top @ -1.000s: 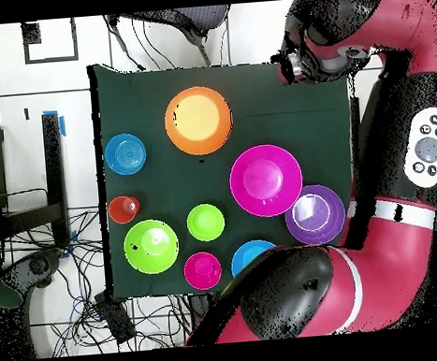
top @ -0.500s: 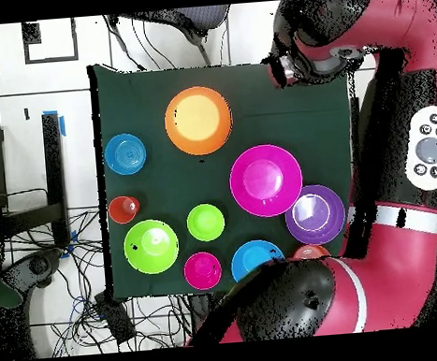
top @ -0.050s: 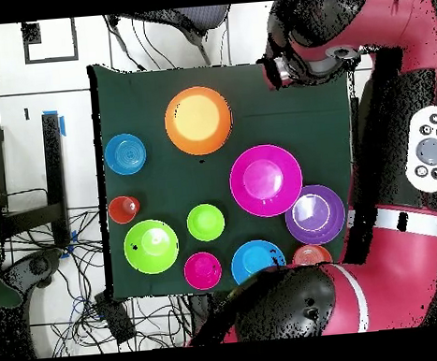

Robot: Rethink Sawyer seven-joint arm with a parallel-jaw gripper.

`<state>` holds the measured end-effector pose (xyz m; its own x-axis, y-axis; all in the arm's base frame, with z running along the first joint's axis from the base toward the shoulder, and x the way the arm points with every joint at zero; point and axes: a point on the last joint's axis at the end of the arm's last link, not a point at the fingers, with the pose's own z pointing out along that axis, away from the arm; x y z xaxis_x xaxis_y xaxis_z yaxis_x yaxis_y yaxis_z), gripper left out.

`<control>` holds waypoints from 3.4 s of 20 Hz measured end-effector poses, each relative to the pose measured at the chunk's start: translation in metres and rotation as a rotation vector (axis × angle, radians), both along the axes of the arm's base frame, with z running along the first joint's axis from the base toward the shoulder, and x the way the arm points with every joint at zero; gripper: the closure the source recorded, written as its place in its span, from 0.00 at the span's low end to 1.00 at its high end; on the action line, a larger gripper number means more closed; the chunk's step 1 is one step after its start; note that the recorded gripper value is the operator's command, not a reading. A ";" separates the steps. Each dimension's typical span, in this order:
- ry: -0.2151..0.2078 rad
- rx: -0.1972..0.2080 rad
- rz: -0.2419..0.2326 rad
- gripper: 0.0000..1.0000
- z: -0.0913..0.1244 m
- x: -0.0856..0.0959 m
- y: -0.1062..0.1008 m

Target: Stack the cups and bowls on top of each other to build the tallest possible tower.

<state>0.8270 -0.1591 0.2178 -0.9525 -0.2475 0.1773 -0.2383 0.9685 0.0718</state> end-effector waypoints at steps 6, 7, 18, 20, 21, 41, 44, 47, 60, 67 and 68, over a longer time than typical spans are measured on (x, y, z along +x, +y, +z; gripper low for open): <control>-0.071 0.031 0.005 0.00 -0.010 0.015 0.013; -0.079 0.032 0.005 0.00 -0.013 0.018 0.014; -0.082 0.069 0.003 0.00 -0.059 0.031 0.037; -0.077 0.071 0.003 0.00 -0.063 0.031 0.038; -0.073 0.073 0.004 0.00 -0.066 0.030 0.038; -0.135 0.073 0.115 0.00 -0.065 0.047 0.141; -0.158 0.080 0.122 0.00 -0.063 0.051 0.163; -0.191 0.076 0.120 0.00 -0.065 0.056 0.186; -0.246 0.068 0.042 0.00 -0.062 0.065 0.247; -0.221 0.175 0.017 0.00 -0.055 0.054 0.272; -0.204 0.206 0.018 0.00 -0.051 0.048 0.276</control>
